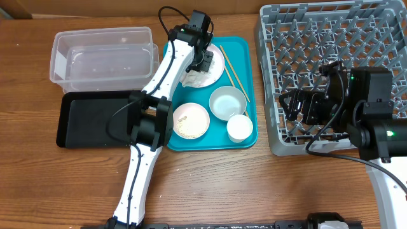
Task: Sort waste into correct bins and load items into the dishwasher
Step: 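Reach the left gripper to the red wrapper and tissue on the plate, then grasp the wrapper and tissue with the left gripper, drop into clear bin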
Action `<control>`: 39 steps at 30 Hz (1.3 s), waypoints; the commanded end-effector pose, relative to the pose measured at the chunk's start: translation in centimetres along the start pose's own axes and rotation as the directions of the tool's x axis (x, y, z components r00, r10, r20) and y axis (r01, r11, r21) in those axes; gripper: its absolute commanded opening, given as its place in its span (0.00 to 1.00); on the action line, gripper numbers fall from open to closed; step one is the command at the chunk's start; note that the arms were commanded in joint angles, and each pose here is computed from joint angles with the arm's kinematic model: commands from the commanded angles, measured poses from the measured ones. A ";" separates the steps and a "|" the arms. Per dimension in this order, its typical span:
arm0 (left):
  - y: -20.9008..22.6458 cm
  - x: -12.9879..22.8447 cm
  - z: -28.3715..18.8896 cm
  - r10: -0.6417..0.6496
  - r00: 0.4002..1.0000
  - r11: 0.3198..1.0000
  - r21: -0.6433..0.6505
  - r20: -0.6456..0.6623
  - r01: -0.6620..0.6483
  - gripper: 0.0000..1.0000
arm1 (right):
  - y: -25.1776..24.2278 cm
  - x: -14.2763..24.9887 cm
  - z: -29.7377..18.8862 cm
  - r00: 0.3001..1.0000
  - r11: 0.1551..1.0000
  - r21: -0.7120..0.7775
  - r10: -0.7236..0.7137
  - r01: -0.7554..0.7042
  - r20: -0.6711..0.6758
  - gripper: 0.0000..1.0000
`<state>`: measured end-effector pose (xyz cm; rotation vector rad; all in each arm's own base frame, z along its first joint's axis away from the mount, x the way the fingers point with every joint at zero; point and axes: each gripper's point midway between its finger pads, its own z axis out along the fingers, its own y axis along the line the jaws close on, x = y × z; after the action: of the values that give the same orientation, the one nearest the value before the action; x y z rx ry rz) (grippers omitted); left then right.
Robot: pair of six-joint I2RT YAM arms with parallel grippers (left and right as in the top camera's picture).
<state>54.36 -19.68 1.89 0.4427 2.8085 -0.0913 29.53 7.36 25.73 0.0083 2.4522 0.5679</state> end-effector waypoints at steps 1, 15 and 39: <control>-0.2 -2.8 -4.8 -0.006 0.995 1.000 0.005 0.102 0.006 0.04 | 0.7 -0.7 -0.6 1.000 1.000 -0.014 -0.015 0.015 0.022 1.00; 0.2 -2.0 -22.2 -0.019 0.974 1.000 0.019 0.225 0.015 0.04 | 0.7 -0.6 -0.6 1.000 1.000 -0.013 -0.014 0.015 0.019 1.00; 21.6 4.1 -11.5 -0.637 0.769 0.761 -0.120 0.047 0.638 0.07 | 0.7 -0.7 -0.5 1.000 1.000 -0.014 -0.014 0.014 0.019 1.00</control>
<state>53.85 2.67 13.85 -0.4683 2.7792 -0.0569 29.44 7.36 25.66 0.0096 2.4567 0.5684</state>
